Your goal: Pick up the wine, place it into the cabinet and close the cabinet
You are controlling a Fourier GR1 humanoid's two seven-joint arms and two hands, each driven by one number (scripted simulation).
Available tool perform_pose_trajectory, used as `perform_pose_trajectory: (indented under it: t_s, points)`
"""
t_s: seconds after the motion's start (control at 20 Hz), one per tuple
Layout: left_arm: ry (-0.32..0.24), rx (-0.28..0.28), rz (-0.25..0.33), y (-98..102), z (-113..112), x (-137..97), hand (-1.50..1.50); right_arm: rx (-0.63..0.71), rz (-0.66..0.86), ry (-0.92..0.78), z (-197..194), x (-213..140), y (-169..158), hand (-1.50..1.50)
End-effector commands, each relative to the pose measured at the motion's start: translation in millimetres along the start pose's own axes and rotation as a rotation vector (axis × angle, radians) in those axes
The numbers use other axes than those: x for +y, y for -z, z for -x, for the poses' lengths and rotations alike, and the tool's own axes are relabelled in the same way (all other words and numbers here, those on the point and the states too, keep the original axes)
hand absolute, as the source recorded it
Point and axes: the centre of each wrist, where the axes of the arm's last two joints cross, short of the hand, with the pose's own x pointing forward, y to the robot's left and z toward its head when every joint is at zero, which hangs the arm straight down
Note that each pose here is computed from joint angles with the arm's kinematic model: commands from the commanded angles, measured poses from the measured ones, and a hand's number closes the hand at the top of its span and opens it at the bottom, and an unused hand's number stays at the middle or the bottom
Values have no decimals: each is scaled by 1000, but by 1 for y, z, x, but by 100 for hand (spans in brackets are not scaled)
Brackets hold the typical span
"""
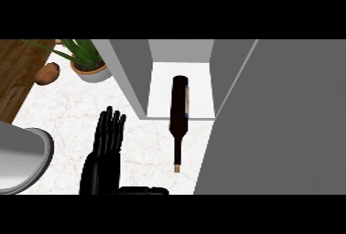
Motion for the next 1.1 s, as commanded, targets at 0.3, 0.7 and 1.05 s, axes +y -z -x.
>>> perform_pose_trajectory:
  t_s: [0.3,0.7,1.05]
  points:
    - [35,-7,7,-25,-42,54,-150,-154,-165,35,-42,29,-5,150]
    - [18,-8,-49,-44,-61,89,-150,-112,-219,117,-40,53,26,150]
    - [13,-41,-47,-36,-84,125,-150,-93,-208,138,-33,71,69,150]
